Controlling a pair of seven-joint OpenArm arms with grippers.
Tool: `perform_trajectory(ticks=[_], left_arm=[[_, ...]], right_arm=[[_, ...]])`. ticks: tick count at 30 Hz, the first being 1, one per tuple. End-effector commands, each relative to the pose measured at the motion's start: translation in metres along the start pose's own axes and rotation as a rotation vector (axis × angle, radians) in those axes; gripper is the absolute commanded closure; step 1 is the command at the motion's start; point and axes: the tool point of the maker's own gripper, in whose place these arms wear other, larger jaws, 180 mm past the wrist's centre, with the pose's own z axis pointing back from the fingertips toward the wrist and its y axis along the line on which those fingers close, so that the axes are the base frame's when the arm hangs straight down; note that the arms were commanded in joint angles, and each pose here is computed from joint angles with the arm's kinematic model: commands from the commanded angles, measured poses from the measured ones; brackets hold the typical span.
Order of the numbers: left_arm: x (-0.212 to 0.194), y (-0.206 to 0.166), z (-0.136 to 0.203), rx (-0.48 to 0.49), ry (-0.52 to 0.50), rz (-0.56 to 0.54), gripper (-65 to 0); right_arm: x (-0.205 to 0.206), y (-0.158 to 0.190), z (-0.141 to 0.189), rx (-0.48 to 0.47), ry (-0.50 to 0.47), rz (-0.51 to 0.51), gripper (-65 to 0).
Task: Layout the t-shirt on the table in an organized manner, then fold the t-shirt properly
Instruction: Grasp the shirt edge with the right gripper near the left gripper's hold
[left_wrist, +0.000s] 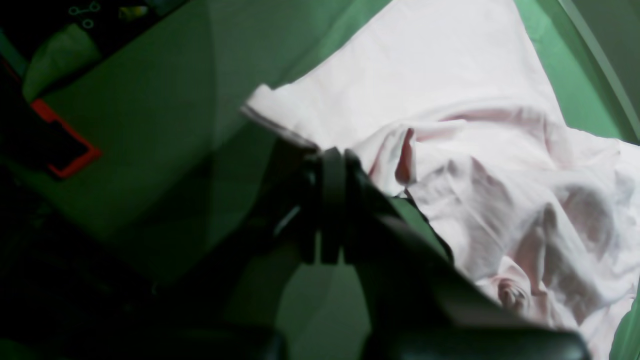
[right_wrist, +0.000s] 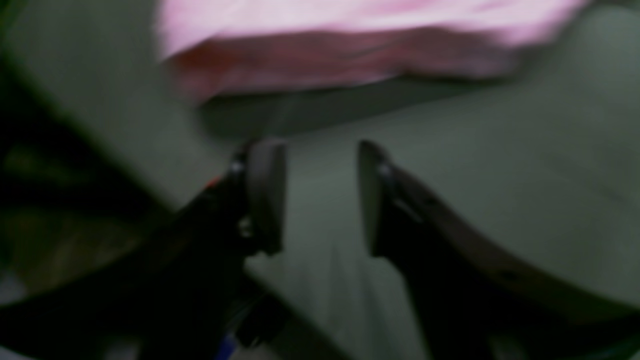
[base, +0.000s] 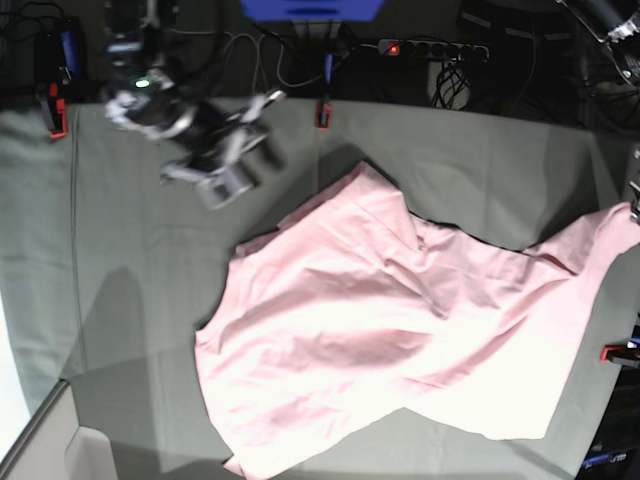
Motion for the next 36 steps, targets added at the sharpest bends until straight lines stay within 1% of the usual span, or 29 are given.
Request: perform_trajectory(ticks=[1,2,4,8,9,12,16,19,23,31,33,36], left_arm=[[0.018,-0.004,0.003,-0.013,-0.049,-0.019,0.0],[0.018,-0.004,0.003,-0.013,-0.049,-0.019,0.0],[0.018,-0.004,0.003,-0.013,-0.049,-0.019,0.0],[0.018,-0.002,0.004,-0.009,-0.049,-0.019,0.0],[0.018,-0.002,0.004,-0.007,-0.049,-0.021,0.0],[0.014,0.0,0.005,-0.003,-0.037,-0.025,0.0],[0.014,0.0,0.007,-0.005,-0.039,-0.029,0.0],[0.015,0.0,0.007,-0.004,-0.04,-0.031,0.0],[0.013,0.003,0.008,0.003,-0.035,-0.032,0.0],[0.008,0.006,0.01,0.008,-0.022,-0.037,0.0],[0.008,0.006,0.01,0.008,-0.022,-0.037,0.0],[0.008,0.005,0.01,0.007,-0.023,-0.037,0.0]], right_arm=[[0.02,0.009,-0.001,0.019,-0.068,-0.007,-35.1],[0.024,0.016,-0.004,0.03,-0.082,-0.021,-37.8],[0.031,0.026,-0.009,0.044,-0.101,-0.052,-40.3],[0.038,0.039,-0.019,0.07,-0.123,-0.104,-40.6],[0.041,0.038,-0.024,0.075,-0.122,-0.101,-40.6],[0.038,0.049,-0.042,0.131,-0.093,-0.098,-40.6],[0.036,0.061,-0.058,0.185,-0.066,-0.086,-40.6],[0.041,0.061,-0.065,0.196,-0.066,-0.074,-40.6],[0.04,0.073,-0.071,0.234,-0.051,-0.058,-40.6],[0.033,0.065,-0.097,0.261,0.004,-0.073,-40.2],[0.034,0.062,-0.101,0.264,0.01,-0.072,-39.0],[0.04,0.057,-0.107,0.264,0.01,-0.065,-31.4]])
